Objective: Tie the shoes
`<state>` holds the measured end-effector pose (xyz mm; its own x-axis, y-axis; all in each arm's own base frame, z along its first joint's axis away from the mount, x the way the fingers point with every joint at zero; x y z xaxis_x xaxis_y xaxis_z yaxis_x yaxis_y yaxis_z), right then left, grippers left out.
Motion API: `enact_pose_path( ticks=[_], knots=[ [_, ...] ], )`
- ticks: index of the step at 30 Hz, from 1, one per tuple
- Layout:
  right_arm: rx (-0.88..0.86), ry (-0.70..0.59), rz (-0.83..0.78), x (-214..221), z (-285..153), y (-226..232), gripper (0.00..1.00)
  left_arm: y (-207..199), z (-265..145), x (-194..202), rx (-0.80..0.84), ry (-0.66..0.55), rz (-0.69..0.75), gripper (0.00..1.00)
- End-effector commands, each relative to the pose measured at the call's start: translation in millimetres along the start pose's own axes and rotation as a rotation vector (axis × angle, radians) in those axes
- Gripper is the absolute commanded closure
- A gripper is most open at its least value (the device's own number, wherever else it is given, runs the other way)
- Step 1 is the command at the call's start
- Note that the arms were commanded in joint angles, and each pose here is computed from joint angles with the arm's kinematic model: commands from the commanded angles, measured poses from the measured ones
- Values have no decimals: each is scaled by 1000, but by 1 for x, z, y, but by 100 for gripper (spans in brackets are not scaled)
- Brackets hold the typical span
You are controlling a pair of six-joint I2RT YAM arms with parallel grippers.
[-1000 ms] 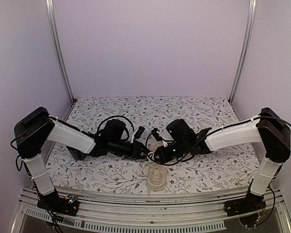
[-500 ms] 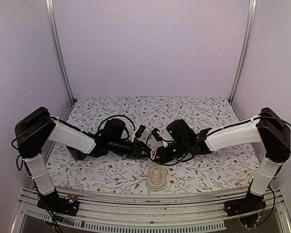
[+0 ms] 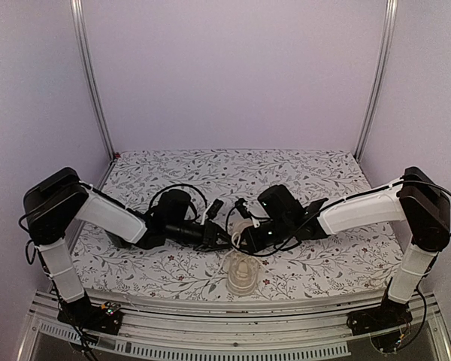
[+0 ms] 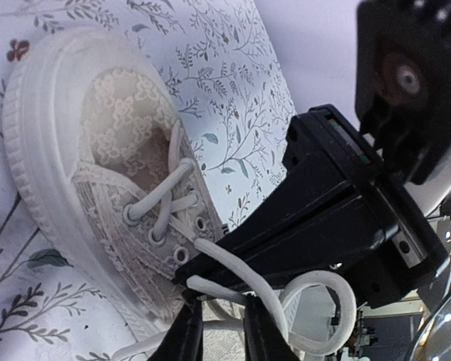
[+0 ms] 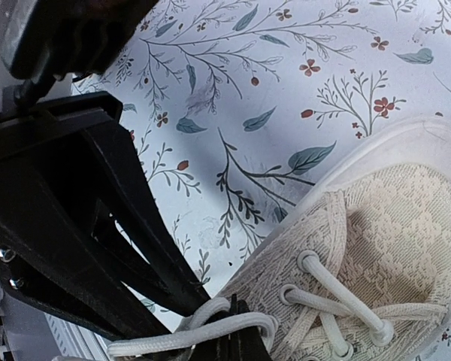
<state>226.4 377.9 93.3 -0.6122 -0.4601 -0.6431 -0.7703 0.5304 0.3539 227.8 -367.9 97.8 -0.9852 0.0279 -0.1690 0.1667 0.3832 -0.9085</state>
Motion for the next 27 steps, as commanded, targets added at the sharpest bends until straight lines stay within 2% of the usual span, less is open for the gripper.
enact_pose_path(
  ticks=[1, 8, 14, 21, 24, 27],
  knots=[
    [1, -44, -5, -9, -7, 4, 98, -1, 5, 6, 45, 21, -9, 81],
    [-4, -44, -6, -9, -7, 5, 98, -4, 10, 6, 78, 30, -13, 79],
    [-9, -36, -5, -6, -5, 5, 98, -9, 8, 2, 91, 7, -1, 70],
    [-10, -39, -6, -7, -5, 5, 98, -10, 8, 1, 91, -3, -2, 69],
    [-9, -35, -5, -5, -5, 5, 98, -10, 7, 1, 93, -6, -3, 73],
    [-16, -35, -6, -5, -5, 5, 98, -10, 7, 0, 90, -13, -3, 70]
  ],
)
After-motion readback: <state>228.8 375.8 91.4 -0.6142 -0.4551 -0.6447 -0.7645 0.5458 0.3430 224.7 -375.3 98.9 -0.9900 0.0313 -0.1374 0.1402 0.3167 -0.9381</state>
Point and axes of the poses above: each gripper's point midway between its finger pads, its own z axis out along the fingers, its own y axis along the line the jaws close on, x = y × z, the point moved 3 cm from there along -z, back along the fingers, and after that the axes turned 13 degrees about -z, right-handed, at the moved point
